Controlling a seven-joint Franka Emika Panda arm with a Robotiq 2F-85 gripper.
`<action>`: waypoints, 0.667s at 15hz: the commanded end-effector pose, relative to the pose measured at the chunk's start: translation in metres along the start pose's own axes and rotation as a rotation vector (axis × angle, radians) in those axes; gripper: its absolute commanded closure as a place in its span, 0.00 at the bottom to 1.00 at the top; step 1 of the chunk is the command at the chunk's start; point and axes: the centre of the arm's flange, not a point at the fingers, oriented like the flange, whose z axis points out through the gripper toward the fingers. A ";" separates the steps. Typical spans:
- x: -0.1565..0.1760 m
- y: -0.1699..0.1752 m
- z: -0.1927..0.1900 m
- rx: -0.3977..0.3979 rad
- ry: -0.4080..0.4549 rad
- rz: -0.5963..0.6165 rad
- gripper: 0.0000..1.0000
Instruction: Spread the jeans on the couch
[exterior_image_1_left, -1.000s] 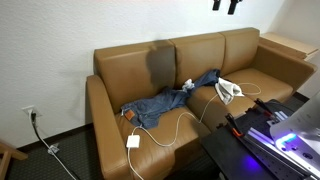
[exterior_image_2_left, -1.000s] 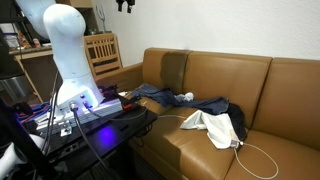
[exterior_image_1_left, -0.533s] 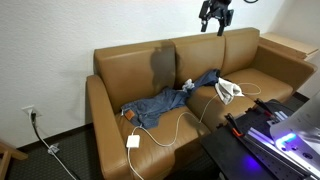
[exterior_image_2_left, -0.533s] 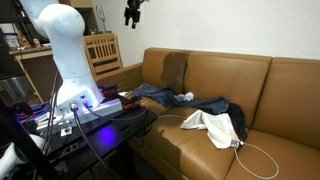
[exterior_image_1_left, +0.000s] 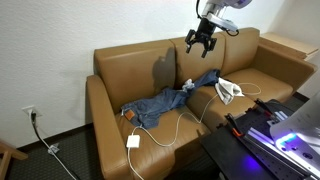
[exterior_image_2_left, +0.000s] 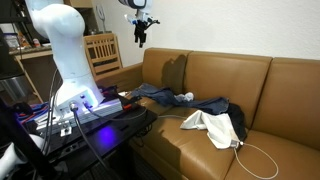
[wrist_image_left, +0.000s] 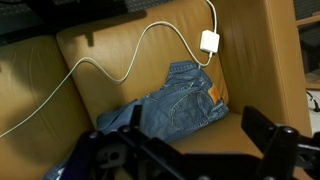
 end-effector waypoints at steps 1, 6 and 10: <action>0.000 -0.001 -0.001 0.001 0.002 -0.001 0.00; 0.069 0.052 0.035 0.203 -0.049 0.202 0.00; 0.109 0.095 0.098 0.320 -0.058 0.409 0.00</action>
